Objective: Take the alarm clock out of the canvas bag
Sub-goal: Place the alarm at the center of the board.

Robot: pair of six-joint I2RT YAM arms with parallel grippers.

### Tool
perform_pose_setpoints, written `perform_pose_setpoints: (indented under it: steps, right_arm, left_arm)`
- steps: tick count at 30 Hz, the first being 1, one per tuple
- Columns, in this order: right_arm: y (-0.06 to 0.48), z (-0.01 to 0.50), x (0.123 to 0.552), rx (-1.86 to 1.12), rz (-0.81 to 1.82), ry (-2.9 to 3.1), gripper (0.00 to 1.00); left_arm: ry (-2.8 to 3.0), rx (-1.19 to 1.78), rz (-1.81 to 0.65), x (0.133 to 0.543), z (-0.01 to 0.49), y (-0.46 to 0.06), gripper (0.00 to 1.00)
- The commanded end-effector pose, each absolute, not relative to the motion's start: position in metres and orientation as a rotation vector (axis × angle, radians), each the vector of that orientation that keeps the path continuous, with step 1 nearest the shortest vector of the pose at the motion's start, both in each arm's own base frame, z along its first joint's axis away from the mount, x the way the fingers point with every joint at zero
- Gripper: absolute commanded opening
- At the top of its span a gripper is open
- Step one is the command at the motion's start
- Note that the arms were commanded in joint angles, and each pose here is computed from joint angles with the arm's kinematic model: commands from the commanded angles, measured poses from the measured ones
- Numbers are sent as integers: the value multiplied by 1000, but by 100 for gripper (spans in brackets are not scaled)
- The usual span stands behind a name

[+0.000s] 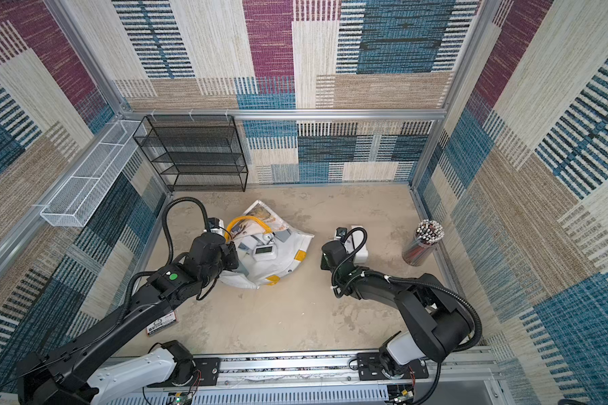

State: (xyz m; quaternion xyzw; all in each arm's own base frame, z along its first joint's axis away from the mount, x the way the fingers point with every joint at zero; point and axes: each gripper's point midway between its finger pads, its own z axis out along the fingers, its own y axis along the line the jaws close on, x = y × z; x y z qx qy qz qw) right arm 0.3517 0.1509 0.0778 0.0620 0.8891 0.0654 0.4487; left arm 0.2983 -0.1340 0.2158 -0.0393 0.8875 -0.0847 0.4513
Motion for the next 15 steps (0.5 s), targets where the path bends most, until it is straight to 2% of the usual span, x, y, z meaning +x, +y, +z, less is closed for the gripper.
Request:
perform_pose_setpoints:
  steps: [1,10,15]
  right_arm:
    - [149,69,346,161,157,2229,37]
    - [149,61,334,148,192,2267,48]
    - [148,62,332,147,199,2266,49]
  left_arm:
    - [2204,-105,-169,297,212,-128,0]
    - [2201,-98,-172,298,213,-129,0]
    - [2201,-98,-172,298,213,-130,0]
